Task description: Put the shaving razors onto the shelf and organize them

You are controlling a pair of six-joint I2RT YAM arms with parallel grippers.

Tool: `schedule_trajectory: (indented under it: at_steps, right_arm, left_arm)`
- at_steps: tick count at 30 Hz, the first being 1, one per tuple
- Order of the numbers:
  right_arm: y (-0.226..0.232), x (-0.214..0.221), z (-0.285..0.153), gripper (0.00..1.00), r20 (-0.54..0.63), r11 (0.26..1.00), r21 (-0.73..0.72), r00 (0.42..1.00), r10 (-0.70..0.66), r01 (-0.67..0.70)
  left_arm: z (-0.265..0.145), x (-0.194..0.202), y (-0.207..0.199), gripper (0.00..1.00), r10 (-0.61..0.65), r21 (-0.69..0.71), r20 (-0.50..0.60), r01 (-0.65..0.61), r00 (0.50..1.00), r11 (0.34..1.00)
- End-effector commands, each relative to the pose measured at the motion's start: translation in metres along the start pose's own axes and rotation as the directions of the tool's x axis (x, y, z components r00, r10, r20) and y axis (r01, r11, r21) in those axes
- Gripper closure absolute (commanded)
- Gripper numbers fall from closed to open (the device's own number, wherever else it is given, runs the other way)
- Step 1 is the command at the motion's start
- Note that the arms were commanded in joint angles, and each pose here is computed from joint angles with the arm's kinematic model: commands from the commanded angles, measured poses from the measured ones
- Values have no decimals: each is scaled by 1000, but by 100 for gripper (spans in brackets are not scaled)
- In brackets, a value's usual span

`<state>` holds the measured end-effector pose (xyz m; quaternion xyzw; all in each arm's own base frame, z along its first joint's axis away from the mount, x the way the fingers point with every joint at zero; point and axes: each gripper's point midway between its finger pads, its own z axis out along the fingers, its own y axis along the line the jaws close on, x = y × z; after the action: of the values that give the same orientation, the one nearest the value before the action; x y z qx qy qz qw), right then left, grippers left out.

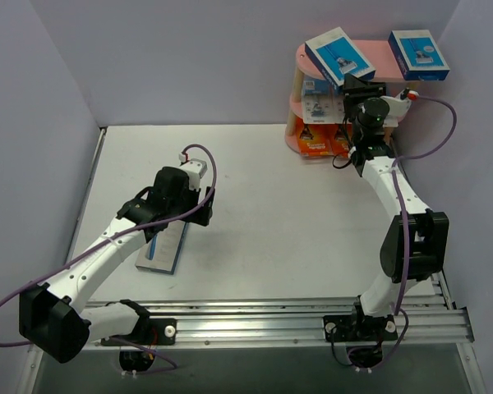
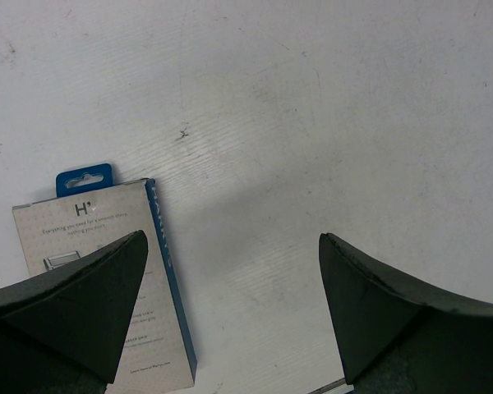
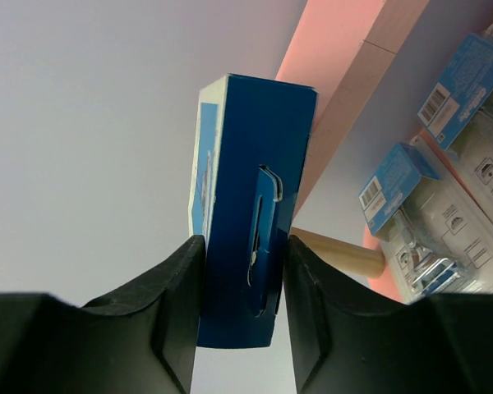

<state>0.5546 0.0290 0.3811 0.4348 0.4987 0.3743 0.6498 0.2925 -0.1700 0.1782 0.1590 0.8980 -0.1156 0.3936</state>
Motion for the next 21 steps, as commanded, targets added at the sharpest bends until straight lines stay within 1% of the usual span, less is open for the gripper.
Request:
schedule_trajectory:
  at_steps: [1,3,4,8,10,12,13,15,21]
  right_arm:
    - [29,-14,3,72,37,995,-94,998,45,-41]
    - [34,-15,3,75,38,993,-109,998,58,-54]
    - [35,-15,2,79,40,992,-115,997,63,-58]
    - [41,-21,-1,83,56,987,-134,994,97,-89]
    - [42,-25,-3,89,67,986,-134,992,110,-100]
    - [40,-28,-4,92,83,985,-127,989,125,-114]
    - [40,-29,-5,96,91,985,-125,987,134,-122]
    - [43,-36,-9,100,114,982,-135,982,149,-133]
    - [41,-55,-18,100,201,983,-113,966,165,-144]
  left_arm:
    - [-14,-27,-3,6,8,3,86,-8,996,1000]
    - [-14,-27,-2,6,7,2,86,-7,996,1000]
    - [-14,-27,-3,6,8,3,86,-8,996,1000]
    - [-14,-27,-2,6,8,1,85,-8,996,1000]
    - [-14,-27,-2,6,7,2,85,-7,996,1000]
    - [-13,-27,-2,6,7,1,82,-7,997,1000]
    - [-13,-26,-2,6,8,2,80,-8,997,1000]
    - [-13,-26,-2,6,8,2,82,-8,997,1000]
    - [-12,-26,-2,6,8,0,79,-8,997,1000]
